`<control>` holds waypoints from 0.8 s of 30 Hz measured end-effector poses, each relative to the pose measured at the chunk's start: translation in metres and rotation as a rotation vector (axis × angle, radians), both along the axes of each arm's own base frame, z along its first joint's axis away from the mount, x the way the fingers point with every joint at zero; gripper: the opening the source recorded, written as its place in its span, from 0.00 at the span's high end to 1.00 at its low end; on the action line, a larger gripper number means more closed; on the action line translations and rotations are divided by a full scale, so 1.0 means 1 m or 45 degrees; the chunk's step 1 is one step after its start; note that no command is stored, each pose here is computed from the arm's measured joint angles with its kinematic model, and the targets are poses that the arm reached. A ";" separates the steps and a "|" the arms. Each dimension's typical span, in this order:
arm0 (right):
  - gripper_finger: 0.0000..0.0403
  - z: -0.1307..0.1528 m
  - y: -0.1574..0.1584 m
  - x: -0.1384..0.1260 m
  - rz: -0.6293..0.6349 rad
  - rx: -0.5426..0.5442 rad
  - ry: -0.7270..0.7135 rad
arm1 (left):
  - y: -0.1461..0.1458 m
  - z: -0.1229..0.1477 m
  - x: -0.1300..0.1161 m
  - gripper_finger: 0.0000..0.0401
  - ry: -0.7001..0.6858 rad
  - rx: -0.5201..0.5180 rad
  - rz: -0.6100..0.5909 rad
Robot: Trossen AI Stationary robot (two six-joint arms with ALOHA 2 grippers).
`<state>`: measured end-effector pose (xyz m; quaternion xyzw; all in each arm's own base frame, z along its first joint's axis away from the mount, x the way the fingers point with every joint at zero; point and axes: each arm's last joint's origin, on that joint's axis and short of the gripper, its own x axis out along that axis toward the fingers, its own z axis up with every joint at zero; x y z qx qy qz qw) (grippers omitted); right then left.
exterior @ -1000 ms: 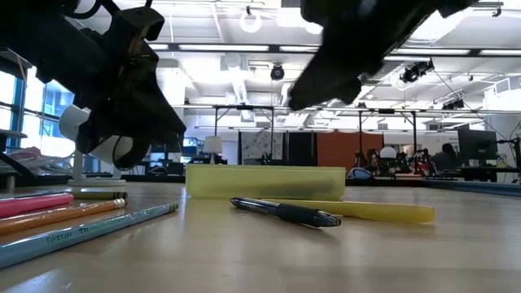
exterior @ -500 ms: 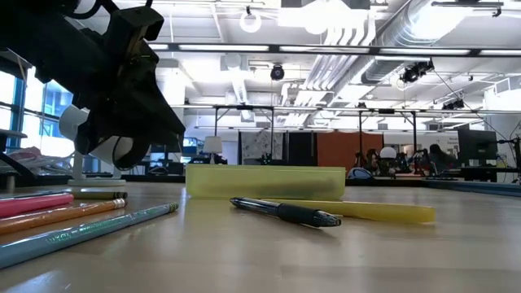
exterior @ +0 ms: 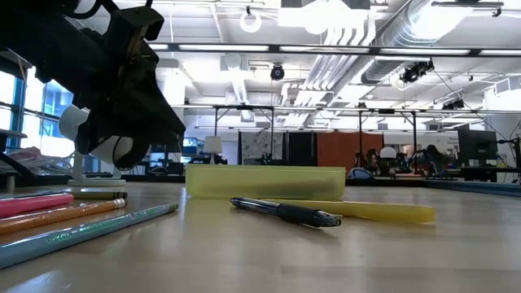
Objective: Pick & place school supplies into a supply box
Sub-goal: Put the light green pencil into the supply box
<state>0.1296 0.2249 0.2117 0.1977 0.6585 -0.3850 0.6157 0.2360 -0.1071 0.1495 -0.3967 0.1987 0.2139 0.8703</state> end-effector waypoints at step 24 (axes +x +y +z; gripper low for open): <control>0.82 -0.030 -0.061 -0.012 0.046 0.186 -0.164 | 0.000 0.001 0.000 0.69 -0.017 -0.002 0.029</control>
